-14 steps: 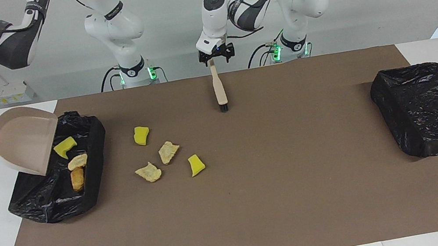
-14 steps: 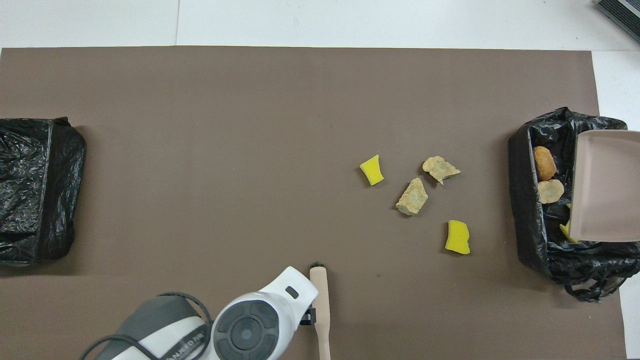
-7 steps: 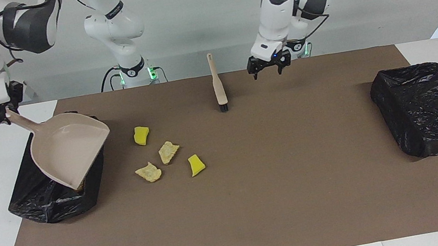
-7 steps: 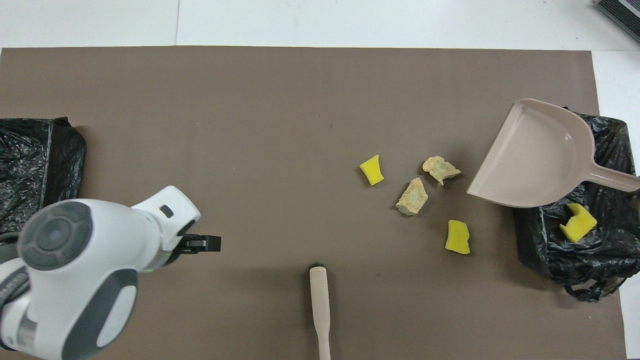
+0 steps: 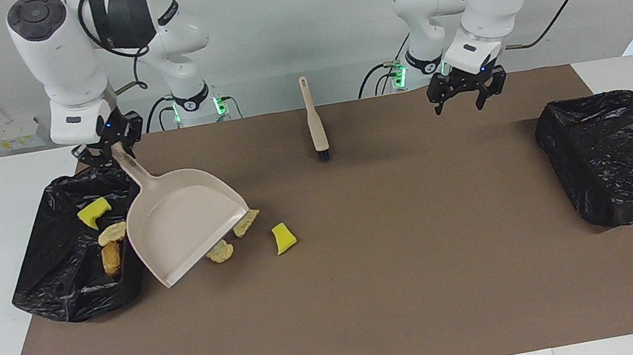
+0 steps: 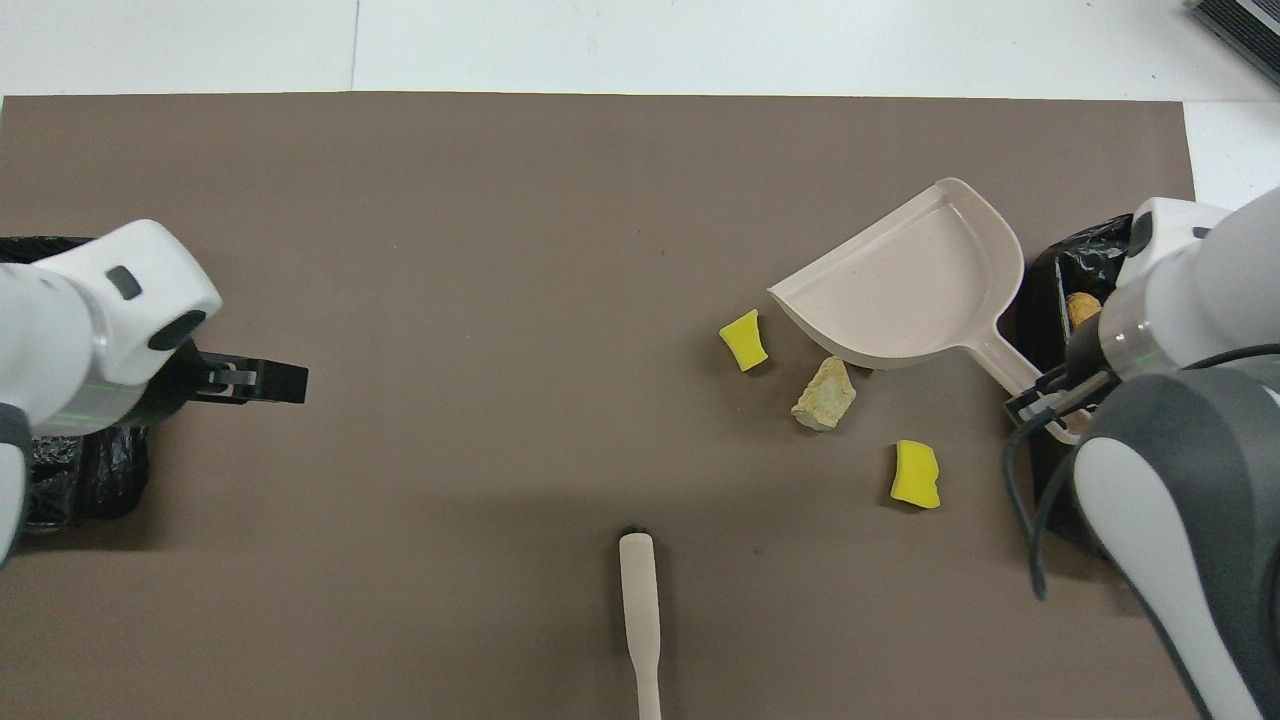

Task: Sweep and dump trash in bin
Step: 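Carry the empty dustpan back toward the table center with the right gripper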

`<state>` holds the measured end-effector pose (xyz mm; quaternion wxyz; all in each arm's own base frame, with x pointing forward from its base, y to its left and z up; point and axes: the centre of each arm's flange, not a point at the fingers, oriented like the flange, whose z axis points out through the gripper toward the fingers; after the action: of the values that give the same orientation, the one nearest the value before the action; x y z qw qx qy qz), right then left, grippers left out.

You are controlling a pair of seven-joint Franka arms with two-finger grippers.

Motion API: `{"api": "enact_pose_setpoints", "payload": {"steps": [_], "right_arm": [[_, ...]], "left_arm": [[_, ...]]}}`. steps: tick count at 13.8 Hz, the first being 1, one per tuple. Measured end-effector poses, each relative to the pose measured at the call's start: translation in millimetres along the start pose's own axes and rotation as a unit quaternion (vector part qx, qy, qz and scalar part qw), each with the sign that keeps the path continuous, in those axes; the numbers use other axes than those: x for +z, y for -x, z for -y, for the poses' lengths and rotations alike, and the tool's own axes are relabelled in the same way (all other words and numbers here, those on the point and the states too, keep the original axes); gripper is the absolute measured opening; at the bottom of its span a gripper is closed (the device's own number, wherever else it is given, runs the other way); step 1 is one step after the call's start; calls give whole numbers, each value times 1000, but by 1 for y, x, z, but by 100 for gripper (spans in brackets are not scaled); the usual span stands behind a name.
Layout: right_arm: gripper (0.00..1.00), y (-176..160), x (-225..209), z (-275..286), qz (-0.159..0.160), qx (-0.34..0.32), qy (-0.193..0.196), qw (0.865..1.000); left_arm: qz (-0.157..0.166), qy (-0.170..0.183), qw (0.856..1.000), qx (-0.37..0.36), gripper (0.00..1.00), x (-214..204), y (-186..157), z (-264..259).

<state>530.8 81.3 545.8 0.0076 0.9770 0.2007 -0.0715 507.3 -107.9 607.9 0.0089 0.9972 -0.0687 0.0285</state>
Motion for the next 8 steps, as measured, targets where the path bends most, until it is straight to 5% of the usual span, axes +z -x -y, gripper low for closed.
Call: {"api": "enact_pose_setpoints", "payload": {"steps": [3,8], "right_arm": [[33,-33,19,58,-13,70,-11,997],[33,-82,63,172,-44,142,-23,989]], "left_arm": [[1,-9,1000,4,100,-44,0,22],[19,-16,1000,12,100,-57,-24,25]]}}
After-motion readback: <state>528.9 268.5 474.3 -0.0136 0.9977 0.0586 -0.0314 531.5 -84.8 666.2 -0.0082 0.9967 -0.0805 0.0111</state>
